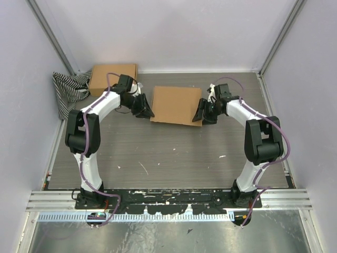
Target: Fold the paper box
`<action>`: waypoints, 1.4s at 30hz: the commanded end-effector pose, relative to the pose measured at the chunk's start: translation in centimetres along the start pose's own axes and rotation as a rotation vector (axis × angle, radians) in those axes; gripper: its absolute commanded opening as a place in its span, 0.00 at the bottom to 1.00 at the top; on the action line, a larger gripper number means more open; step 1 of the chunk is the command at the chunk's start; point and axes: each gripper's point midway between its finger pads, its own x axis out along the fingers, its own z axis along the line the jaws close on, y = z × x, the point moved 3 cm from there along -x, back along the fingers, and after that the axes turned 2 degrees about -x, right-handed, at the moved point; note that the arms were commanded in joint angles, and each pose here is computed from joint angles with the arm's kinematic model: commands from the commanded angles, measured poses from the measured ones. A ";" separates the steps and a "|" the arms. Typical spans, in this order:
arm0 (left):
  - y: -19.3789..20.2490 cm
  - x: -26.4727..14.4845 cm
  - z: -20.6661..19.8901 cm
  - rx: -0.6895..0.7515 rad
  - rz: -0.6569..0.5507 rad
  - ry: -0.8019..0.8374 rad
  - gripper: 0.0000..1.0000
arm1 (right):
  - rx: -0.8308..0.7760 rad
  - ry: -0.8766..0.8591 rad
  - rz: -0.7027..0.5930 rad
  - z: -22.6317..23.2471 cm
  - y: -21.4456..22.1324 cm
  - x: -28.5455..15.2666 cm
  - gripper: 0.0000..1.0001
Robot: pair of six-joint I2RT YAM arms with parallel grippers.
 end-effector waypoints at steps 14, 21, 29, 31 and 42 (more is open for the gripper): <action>1.5 -0.5 1.5 -0.006 -0.109 -0.013 0.63 | -0.091 0.117 -0.225 -0.3 -0.7 -3.8 0.69; 0.9 0.2 1.0 0.084 -0.272 -0.036 0.71 | -0.111 0.033 -0.351 -0.1 -0.5 -1.6 0.70; 1.5 0.6 1.0 0.246 -0.409 -0.166 0.72 | -0.147 0.056 -0.433 -0.1 -0.3 -0.8 0.69; 1.6 0.6 1.7 0.244 -0.420 -0.193 0.71 | -0.144 0.069 -0.429 -0.3 -0.2 -0.7 0.68; 0.9 0.7 2.8 0.275 -0.514 -0.249 0.71 | -0.137 0.063 -0.455 -0.5 -0.4 0.5 0.67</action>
